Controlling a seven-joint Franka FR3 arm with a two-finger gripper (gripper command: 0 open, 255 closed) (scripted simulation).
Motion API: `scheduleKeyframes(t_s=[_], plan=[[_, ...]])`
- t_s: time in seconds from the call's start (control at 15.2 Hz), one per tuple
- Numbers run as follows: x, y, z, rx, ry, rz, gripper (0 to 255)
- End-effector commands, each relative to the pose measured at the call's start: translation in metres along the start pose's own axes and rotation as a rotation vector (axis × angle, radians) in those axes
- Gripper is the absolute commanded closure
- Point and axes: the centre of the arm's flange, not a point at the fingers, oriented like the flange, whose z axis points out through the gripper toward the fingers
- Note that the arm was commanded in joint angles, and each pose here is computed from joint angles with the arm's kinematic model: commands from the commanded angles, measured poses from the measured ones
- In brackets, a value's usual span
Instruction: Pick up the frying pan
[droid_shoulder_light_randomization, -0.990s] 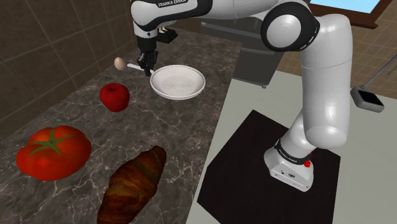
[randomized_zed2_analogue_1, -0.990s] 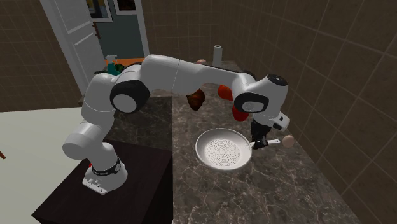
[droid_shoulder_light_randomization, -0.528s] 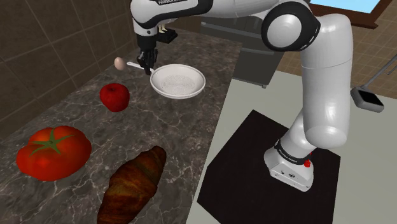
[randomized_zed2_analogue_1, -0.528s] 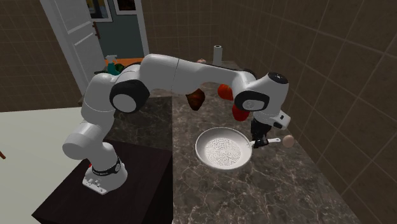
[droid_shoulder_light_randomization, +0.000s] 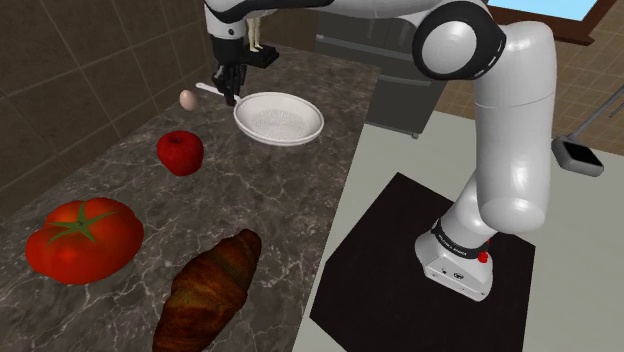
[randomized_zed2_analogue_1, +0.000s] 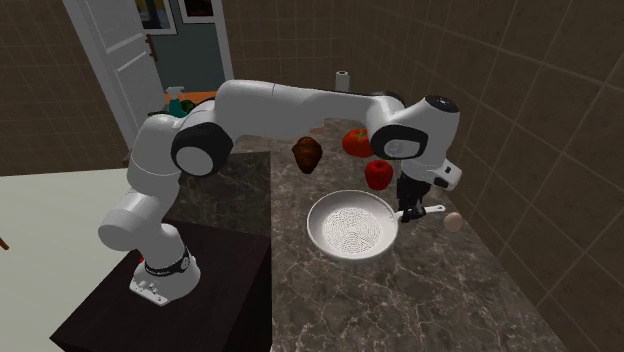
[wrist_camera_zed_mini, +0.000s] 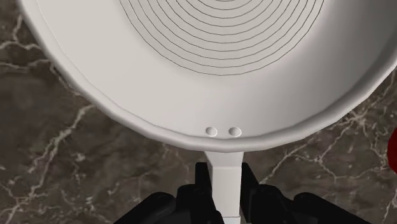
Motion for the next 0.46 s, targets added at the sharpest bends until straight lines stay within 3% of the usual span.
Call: scheduleKeyframes(t_s=[0.0,0.4], plan=[[0.000,0.000,-0.011,0.000,0.000,0.000,255],[0.000,-0.002,-0.033,0.000,0.000,0.000,255]])
